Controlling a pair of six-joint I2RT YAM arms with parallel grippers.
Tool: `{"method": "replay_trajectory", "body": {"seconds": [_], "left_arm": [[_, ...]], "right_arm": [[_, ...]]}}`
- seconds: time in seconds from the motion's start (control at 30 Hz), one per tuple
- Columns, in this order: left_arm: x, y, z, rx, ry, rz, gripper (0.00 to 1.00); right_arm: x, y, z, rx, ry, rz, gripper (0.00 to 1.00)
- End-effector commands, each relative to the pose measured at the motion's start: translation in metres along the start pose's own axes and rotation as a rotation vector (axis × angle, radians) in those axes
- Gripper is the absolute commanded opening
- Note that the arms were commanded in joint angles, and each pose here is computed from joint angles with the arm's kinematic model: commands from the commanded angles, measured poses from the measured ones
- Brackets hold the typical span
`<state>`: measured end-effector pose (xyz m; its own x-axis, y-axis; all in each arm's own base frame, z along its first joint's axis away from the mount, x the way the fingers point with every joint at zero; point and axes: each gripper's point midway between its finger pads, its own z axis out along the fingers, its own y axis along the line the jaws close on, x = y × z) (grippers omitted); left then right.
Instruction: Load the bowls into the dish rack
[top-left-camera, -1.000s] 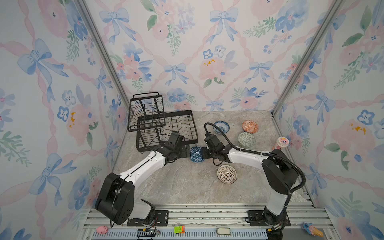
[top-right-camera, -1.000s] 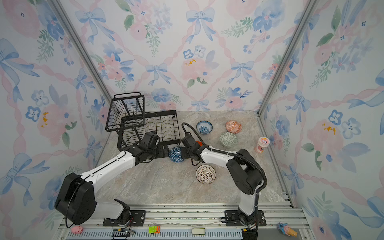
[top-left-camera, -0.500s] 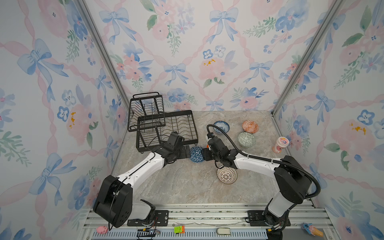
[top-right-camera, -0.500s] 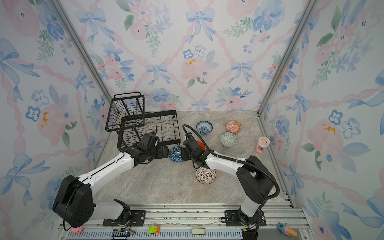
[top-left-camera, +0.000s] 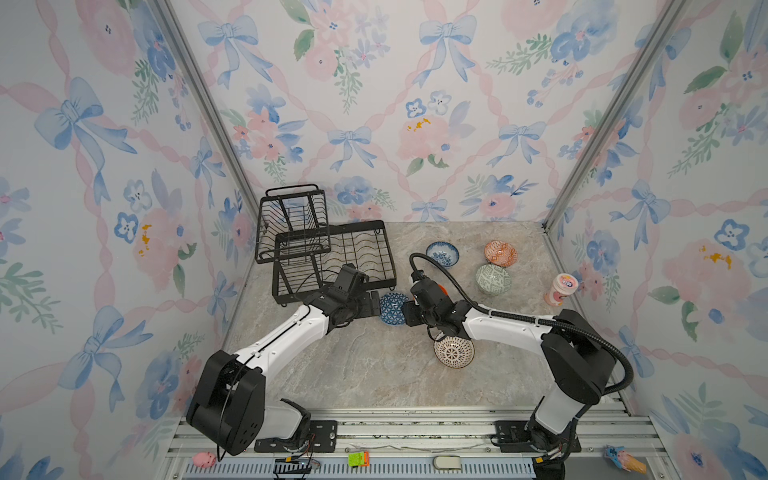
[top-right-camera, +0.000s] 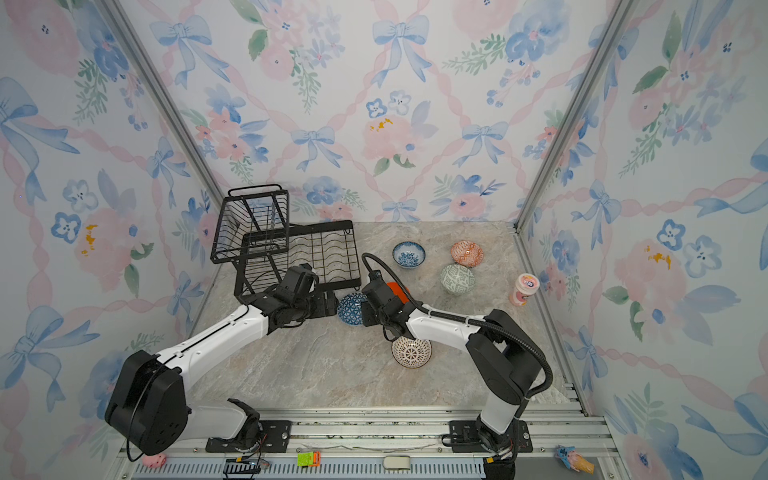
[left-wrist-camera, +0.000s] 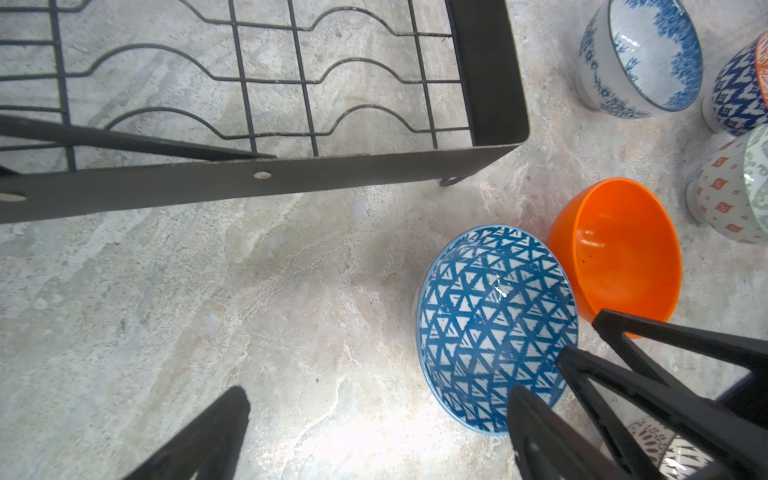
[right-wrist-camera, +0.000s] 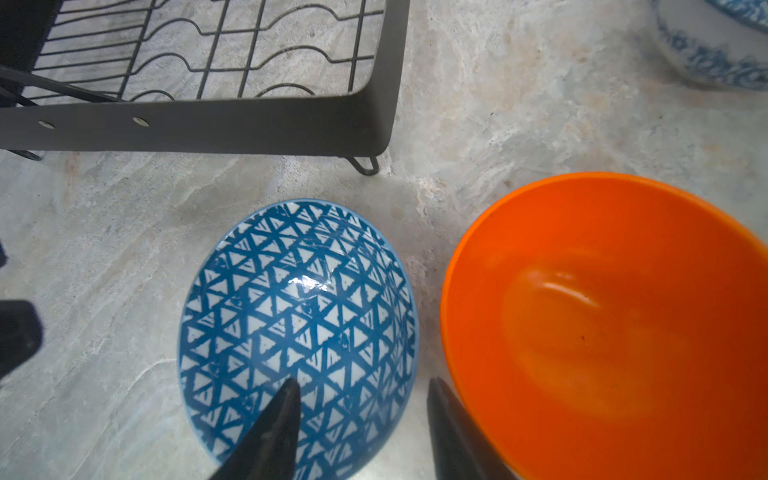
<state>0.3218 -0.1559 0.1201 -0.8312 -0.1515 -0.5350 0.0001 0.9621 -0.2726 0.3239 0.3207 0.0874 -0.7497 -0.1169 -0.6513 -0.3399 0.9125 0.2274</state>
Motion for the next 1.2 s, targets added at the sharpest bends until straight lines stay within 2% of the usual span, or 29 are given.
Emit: {"method": "replay_trajectory", "body": {"seconds": [0.0,0.5,0.77,0.87,0.93,1.17], "left_arm": [[0.000,0.000,-0.003,0.013,-0.005,-0.010,0.98],[0.003,0.002,-0.002,0.016,0.001,-0.010,0.98],[0.006,-0.003,0.001,0.040,0.016,-0.012,0.98],[0.006,-0.005,0.002,0.049,0.017,-0.019,0.98],[0.006,-0.006,0.001,0.056,0.012,-0.023,0.98],[-0.006,-0.015,-0.006,0.087,-0.012,-0.030,0.98]], "right_arm": [[0.006,0.003,0.003,0.008,0.038,0.017,0.51],[0.013,-0.002,0.019,0.024,0.104,0.050,0.45],[0.014,-0.013,0.034,0.025,0.149,0.112,0.35],[0.015,-0.013,0.035,0.026,0.154,0.109,0.35],[0.013,-0.011,0.034,0.029,0.143,0.101,0.28],[-0.004,-0.014,0.032,0.091,0.081,0.055,0.16]]}}
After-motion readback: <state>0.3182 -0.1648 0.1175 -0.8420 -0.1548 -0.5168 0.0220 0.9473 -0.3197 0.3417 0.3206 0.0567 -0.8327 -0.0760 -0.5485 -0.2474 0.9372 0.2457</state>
